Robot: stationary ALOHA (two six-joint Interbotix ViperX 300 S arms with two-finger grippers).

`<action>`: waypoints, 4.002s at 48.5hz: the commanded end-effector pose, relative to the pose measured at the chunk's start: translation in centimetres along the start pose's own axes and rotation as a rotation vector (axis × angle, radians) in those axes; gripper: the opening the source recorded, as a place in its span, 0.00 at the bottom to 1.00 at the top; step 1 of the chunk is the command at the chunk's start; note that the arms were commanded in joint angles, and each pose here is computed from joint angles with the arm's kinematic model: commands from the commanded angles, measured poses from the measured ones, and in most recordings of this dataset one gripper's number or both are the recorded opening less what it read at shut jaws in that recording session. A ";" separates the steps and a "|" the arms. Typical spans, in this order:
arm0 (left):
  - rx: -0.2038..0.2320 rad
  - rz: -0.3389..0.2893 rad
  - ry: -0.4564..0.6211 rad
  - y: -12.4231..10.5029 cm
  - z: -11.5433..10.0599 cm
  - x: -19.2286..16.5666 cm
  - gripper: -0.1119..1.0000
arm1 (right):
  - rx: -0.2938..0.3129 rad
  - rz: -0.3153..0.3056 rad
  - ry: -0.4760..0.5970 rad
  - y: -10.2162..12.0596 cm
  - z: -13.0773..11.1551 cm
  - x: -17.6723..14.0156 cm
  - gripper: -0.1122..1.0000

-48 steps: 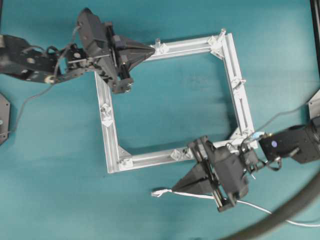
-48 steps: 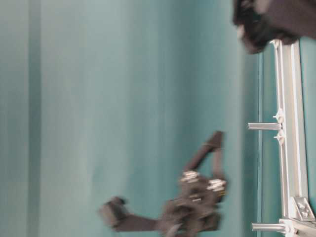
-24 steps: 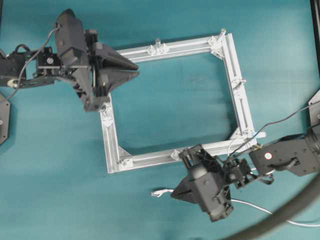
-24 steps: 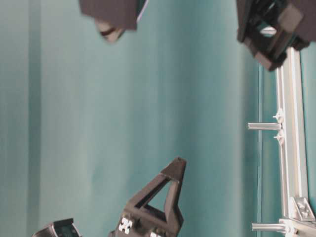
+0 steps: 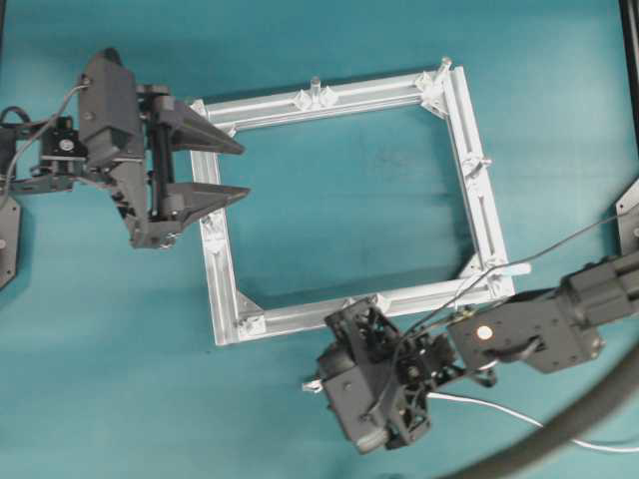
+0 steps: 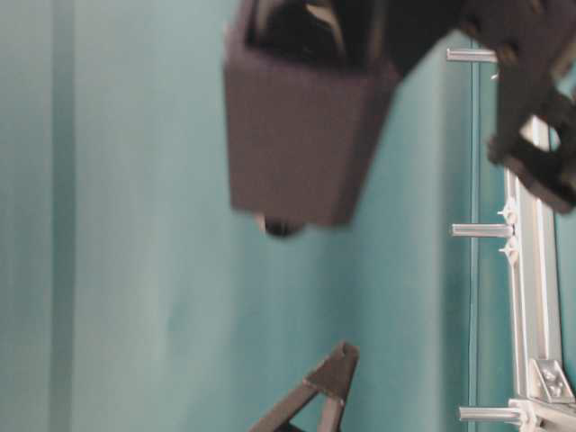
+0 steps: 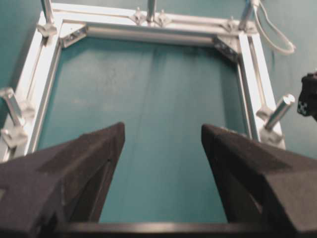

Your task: Move the cable alternately left and right between 8 pins so it hooks onto each one.

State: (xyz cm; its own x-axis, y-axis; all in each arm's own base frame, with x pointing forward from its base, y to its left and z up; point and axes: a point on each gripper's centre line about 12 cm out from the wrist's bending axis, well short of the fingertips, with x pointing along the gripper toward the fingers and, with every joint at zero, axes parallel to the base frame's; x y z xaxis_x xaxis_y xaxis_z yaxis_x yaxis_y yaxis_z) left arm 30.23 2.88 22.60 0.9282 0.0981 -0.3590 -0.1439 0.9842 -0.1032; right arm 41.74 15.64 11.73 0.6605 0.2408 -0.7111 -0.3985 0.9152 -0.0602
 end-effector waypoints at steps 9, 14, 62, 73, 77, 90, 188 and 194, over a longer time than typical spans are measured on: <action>0.005 -0.022 -0.044 -0.5 0.4 -1.7 0.77 | 0.044 -0.007 0.026 -0.2 1.4 1.3 0.56; 0.008 -0.029 -0.042 -0.7 0.0 -2.1 0.77 | 0.042 -0.009 0.061 -0.2 1.0 1.6 0.56; 0.031 -0.044 0.003 -0.7 -3.1 -4.0 0.77 | 0.236 -0.016 0.083 -0.1 -0.3 0.4 0.24; 0.035 -0.065 -0.103 -1.1 -1.4 -6.3 0.77 | 0.496 -0.033 0.098 0.2 -1.0 -4.5 0.24; 0.030 -0.069 -0.132 -1.0 -1.5 -7.4 0.77 | 0.519 -0.063 0.153 0.6 -1.2 -6.1 0.24; 0.028 -0.082 -0.203 -0.7 -2.2 -10.9 0.77 | 0.587 -0.300 0.271 -0.2 -1.7 -10.8 0.24; 0.027 -0.086 -0.070 0.2 -8.7 -14.4 0.77 | 0.100 -0.148 0.273 -4.7 6.9 -1.7 0.24; 0.028 -0.087 -0.070 0.2 -8.8 -14.4 0.77 | 0.031 -0.116 0.282 -3.3 8.4 -1.2 0.24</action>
State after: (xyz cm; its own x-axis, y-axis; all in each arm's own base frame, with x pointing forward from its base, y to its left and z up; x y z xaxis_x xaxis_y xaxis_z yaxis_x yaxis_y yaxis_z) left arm 13.70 0.36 19.27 0.9568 0.0228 -0.2898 -0.0560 0.9927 -0.1066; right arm 46.67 13.63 16.09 0.4520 0.0104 -0.8919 -0.2834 0.9498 -0.1326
